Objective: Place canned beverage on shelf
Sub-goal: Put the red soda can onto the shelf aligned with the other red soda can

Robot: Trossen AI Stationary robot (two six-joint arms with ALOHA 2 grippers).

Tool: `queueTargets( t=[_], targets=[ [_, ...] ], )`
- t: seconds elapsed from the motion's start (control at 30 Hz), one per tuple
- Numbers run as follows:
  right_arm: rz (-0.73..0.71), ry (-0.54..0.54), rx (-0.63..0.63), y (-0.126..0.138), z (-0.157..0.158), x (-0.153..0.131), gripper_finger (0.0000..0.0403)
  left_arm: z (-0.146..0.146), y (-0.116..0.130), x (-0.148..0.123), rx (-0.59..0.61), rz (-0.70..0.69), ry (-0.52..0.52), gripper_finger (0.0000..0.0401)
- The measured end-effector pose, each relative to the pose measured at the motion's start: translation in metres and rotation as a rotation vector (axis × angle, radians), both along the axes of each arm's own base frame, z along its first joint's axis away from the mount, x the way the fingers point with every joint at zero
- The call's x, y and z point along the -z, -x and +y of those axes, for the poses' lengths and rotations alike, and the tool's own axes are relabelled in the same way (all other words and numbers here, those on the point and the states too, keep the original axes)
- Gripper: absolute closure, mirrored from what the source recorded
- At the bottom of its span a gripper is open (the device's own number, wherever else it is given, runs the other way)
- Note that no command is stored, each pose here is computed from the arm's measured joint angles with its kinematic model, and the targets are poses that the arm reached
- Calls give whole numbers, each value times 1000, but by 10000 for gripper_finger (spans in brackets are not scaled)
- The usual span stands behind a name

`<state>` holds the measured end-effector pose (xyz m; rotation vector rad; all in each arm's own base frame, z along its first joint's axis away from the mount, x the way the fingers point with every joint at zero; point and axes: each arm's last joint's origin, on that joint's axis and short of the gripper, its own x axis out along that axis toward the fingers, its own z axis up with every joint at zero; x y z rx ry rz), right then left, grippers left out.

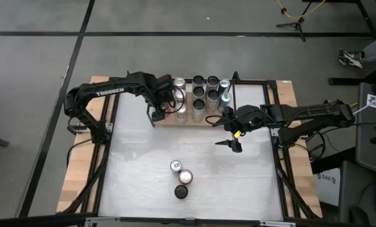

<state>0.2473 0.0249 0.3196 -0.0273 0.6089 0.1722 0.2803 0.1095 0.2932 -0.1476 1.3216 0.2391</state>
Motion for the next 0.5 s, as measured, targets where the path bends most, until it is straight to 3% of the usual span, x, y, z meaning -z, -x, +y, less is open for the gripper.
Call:
queueTargets(
  t=[0.2, 0.5],
  targets=[
    [0, 1, -1, 0, 0, 0, 40, 14, 6, 18, -42, -11, 47, 100],
    [-2, 8, -5, 0, 0, 0, 40, 20, 6, 29, -34, -36, 28, 99]
  ],
)
